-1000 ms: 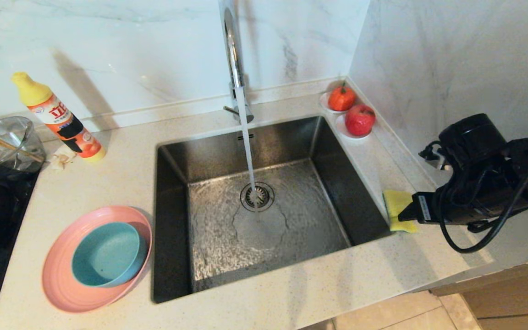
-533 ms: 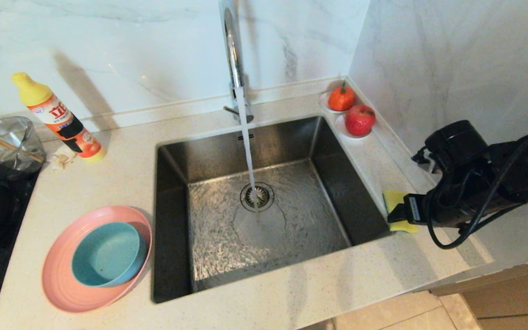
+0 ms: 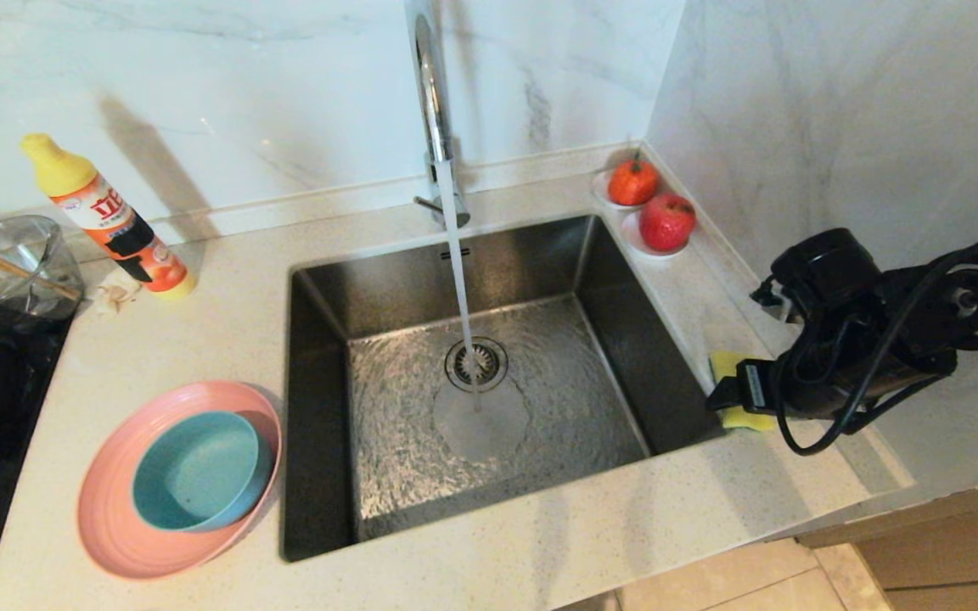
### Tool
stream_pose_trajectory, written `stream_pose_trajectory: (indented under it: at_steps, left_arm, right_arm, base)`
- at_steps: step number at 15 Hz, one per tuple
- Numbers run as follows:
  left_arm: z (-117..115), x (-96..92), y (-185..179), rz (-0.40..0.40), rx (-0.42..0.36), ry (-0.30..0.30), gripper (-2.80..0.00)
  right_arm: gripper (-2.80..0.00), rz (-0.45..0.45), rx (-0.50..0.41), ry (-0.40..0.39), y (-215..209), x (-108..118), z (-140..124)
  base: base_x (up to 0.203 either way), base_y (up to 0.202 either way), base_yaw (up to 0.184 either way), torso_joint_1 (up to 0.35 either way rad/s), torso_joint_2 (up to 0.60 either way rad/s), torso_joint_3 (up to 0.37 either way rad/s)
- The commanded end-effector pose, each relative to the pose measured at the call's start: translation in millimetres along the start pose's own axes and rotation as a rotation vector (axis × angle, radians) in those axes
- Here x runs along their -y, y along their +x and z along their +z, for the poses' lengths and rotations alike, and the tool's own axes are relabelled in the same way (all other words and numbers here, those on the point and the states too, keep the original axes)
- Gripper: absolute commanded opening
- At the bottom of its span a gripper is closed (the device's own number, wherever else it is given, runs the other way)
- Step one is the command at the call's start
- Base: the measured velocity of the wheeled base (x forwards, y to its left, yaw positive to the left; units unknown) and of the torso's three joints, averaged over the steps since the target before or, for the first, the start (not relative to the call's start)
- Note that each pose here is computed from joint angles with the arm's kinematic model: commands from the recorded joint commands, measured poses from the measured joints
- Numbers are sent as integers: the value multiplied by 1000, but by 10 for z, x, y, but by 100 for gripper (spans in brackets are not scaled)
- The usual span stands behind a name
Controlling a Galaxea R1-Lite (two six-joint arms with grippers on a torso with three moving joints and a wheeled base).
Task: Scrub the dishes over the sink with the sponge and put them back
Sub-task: Pick up a bowl and the sponge
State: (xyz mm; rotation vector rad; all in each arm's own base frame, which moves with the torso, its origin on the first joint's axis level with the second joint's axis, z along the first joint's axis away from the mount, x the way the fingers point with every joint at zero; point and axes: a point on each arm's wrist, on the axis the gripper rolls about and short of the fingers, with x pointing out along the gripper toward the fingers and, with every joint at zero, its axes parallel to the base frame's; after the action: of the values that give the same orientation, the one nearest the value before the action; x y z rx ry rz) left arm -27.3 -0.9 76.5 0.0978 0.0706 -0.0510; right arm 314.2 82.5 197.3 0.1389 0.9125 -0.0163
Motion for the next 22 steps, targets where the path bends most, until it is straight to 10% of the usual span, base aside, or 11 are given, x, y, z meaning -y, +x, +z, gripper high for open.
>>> stream_pose_trajectory:
  at_steps: [1, 22]
  left_arm:
    - [0, 0, 0, 0, -1, 0, -280]
    - [0, 0, 0, 0, -1, 0, -280]
  right_arm:
    - [0, -2, -3, -2, 19, -5, 4]
    - [0, 4, 13, -38, 101, -32, 50]
  base:
    - [0, 0, 0, 0, 0, 0]
    - [0, 0, 0, 0, 0, 0]
